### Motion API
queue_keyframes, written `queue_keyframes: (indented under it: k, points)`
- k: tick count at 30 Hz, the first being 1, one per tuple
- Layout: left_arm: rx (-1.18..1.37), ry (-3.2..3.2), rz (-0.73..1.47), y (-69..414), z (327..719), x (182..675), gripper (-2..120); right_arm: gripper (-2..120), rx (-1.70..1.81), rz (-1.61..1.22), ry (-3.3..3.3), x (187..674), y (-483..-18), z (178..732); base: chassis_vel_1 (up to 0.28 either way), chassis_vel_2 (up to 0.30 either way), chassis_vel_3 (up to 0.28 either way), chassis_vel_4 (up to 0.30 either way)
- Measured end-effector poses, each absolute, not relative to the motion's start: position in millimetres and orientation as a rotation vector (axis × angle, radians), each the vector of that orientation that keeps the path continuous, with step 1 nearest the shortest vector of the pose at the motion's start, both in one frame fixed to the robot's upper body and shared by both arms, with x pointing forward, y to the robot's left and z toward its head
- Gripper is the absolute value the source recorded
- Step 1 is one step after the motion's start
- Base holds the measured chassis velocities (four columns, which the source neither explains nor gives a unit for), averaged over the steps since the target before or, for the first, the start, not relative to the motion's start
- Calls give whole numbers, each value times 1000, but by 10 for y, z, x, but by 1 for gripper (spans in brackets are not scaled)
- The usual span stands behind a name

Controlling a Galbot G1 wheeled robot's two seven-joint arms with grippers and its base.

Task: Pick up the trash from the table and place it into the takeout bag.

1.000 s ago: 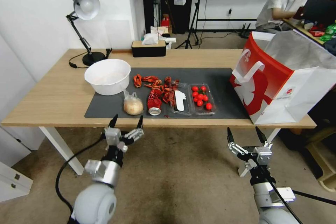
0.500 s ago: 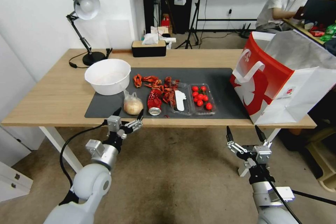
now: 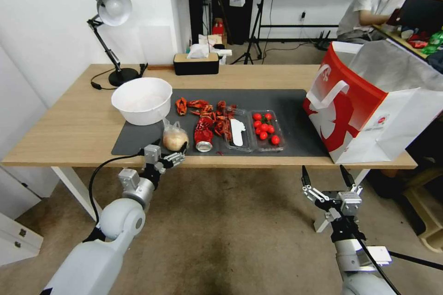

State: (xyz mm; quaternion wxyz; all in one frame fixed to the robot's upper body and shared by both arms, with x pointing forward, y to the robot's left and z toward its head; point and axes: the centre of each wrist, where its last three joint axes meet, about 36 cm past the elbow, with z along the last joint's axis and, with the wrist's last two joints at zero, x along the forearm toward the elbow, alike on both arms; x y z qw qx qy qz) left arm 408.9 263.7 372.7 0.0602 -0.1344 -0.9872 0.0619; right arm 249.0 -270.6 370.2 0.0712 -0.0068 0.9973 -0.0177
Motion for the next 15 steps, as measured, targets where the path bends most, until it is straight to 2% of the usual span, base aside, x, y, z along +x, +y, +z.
queue_keyframes:
  k: [6,9,10,13,14,15]
  points:
    - [-411,-2981,181,2614,3705,4117,94,100,-18,-54,2996,2503,-2713,3707,0,0,0,0]
    - [-414,-2982,178,2606,3710,4129,84,100,-16,-55,2998,2507,-2716,3704,0,0,0,0]
    - [-414,-2982,178,2606,3710,4129,84,100,-16,-55,2998,2507,-2716,3704,0,0,0,0]
    - [-414,-2983,173,2613,3710,4129,68,100,-12,-54,3002,2504,-2714,3692,0,0,0,0]
    - [-414,-2983,173,2613,3710,4129,68,100,-12,-54,3002,2504,-2714,3692,0,0,0,0]
    - [-413,-2983,171,2619,3707,4125,63,100,-13,-52,3003,2502,-2709,3689,0,0,0,0]
